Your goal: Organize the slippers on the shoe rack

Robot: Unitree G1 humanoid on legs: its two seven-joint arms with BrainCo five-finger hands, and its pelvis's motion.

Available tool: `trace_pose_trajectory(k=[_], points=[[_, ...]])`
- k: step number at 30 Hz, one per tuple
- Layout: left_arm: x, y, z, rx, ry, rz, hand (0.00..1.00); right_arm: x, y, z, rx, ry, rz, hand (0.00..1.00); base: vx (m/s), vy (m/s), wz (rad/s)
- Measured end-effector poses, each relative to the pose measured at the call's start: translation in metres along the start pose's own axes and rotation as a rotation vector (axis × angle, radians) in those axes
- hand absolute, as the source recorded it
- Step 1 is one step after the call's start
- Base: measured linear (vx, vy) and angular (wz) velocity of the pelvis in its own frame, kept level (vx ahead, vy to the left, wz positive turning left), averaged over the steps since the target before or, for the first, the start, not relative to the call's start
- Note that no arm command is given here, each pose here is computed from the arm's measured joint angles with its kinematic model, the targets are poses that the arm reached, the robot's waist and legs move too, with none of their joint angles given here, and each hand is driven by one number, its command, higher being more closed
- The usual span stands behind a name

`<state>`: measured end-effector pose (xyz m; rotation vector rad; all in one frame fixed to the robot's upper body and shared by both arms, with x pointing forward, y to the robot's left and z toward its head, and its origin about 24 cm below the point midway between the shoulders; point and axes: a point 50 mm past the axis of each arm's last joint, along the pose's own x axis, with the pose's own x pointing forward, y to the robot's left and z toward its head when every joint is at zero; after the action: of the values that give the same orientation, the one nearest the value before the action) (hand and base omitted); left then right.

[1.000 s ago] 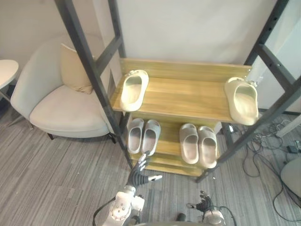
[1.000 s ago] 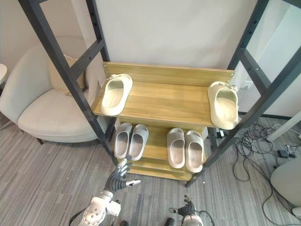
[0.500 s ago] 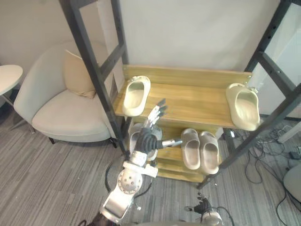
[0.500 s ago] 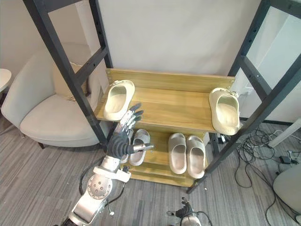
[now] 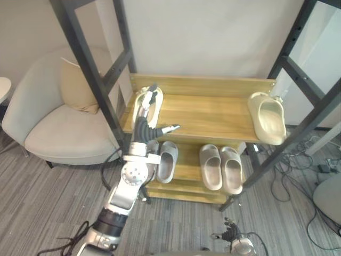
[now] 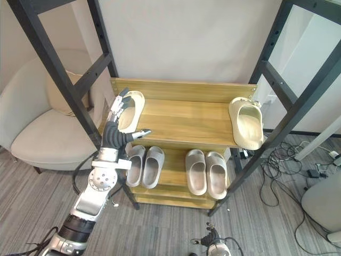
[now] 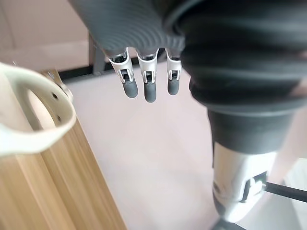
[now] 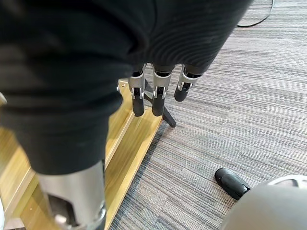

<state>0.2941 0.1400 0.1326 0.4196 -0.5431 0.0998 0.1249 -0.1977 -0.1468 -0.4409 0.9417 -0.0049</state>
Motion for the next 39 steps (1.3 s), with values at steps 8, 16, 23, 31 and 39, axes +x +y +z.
trace_pose_trajectory(k=[8, 16, 23, 31, 39], points=[[0.023, 0.04, -0.02, 0.164, 0.052, 0.076, 0.0, 0.001, -0.001, 0.005, 0.0, -0.018, 0.011, 0.0, -0.01, 0.002, -0.09], [0.054, 0.065, -0.019, 0.239, 0.054, 0.152, 0.0, 0.001, -0.002, 0.006, 0.002, -0.022, 0.012, 0.0, 0.0, -0.008, -0.08], [0.074, 0.087, -0.022, 0.318, 0.089, 0.185, 0.0, 0.003, -0.003, 0.011, 0.002, -0.037, 0.015, 0.0, -0.02, -0.014, -0.08], [0.092, 0.092, -0.018, 0.336, 0.098, 0.215, 0.0, 0.003, -0.003, 0.02, 0.009, -0.076, 0.023, 0.0, -0.05, -0.022, -0.02], [0.121, 0.115, 0.002, 0.415, 0.069, 0.253, 0.0, 0.002, 0.002, 0.034, 0.023, -0.135, 0.048, 0.0, -0.13, -0.043, -0.04]])
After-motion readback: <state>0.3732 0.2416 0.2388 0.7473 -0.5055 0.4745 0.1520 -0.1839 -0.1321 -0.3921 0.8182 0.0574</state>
